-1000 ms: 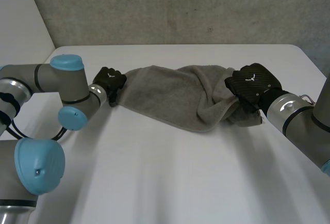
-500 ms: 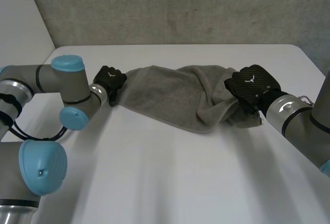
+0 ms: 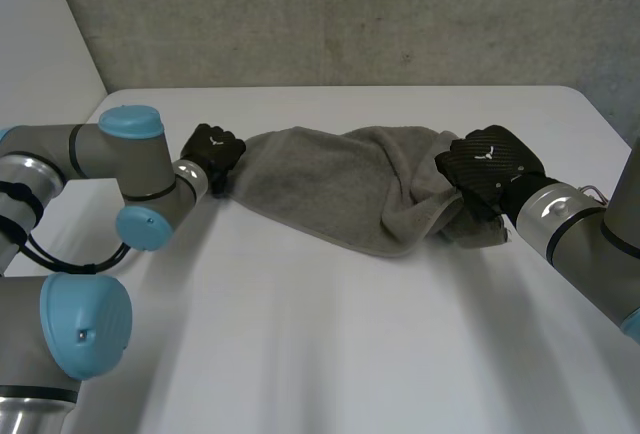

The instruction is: Fold the towel.

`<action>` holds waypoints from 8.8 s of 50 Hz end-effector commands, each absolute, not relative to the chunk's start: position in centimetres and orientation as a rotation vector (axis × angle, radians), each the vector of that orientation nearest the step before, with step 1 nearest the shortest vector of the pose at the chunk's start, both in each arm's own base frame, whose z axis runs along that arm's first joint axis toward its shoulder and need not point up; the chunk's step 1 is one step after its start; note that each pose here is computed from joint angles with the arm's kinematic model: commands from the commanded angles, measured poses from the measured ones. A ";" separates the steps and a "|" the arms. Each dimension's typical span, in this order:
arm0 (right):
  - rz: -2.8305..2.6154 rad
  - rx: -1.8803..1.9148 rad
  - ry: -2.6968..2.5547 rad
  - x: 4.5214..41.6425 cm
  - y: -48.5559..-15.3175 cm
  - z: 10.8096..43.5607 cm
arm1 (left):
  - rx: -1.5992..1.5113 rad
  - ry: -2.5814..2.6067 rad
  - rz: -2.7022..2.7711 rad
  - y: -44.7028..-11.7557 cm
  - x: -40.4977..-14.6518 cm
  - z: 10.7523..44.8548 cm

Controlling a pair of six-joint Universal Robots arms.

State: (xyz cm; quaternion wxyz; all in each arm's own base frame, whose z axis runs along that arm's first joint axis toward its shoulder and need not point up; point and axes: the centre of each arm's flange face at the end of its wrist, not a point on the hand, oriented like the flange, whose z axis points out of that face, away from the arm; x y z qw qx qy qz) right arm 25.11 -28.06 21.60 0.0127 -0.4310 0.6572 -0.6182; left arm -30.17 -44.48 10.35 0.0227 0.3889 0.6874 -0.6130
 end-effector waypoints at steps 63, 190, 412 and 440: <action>-2.029 -1.308 2.001 24.9 -28.1 24.6 | 1.000 2.553 -1.746 -41.1 -27.4 16.7; -1.736 -1.248 2.353 21.2 -30.8 22.7 | 1.248 2.440 -1.892 -23.4 -20.5 20.5; -2.236 -1.751 2.148 23.0 -35.6 30.6 | 0.931 2.148 -1.929 -37.4 -19.7 25.7; -3.032 -0.886 1.464 23.8 -37.1 42.1 | 0.308 1.569 -2.704 -39.8 -20.1 42.5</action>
